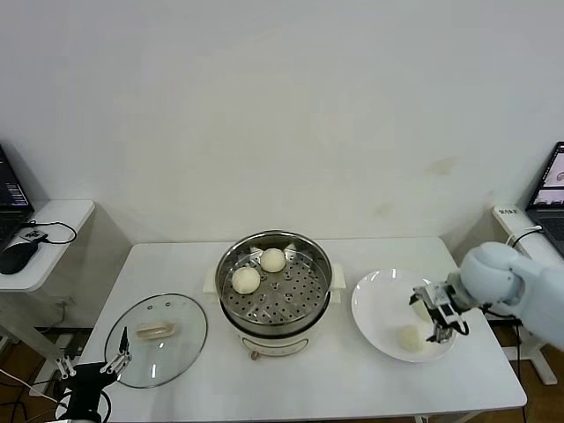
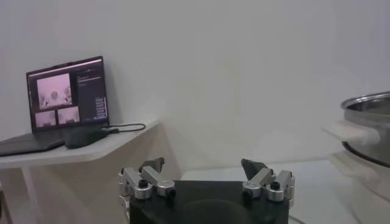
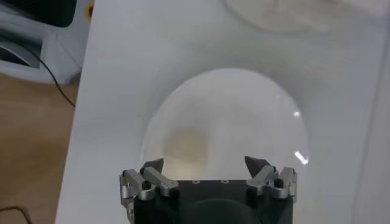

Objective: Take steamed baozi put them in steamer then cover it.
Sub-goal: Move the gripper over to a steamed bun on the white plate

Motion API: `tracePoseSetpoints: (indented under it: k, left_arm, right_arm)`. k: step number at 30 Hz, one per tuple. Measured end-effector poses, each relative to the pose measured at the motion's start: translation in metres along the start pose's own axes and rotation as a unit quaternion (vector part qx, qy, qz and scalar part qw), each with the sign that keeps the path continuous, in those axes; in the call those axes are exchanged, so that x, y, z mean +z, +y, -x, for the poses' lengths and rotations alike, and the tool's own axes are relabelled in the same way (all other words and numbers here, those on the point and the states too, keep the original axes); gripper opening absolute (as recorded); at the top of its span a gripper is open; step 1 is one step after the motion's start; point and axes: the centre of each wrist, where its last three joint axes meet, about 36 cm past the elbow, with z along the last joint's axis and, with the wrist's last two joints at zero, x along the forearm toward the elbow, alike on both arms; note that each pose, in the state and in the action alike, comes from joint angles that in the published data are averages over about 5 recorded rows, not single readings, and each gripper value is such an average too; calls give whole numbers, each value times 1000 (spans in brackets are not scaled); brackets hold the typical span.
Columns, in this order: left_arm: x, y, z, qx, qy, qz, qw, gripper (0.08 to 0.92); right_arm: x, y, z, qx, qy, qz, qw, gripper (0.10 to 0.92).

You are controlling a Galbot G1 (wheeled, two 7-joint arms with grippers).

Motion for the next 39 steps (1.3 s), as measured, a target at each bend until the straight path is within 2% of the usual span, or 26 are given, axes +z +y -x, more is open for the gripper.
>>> tracePoseSetpoints:
  k: [15,27,39]
  left_arm:
    - [2,3,0,-6,2,1,1000,823]
    - [3,2,1,-5,2,0,1000,823]
    - [2,1,1,-5,-1,-2,1000,823]
  right_arm:
    - [10,6,49,-7,8,24,1000,815]
    - [9,2,67,-8,6,42,999,663]
    - [13,-4,60,-8,3,54,999,537]
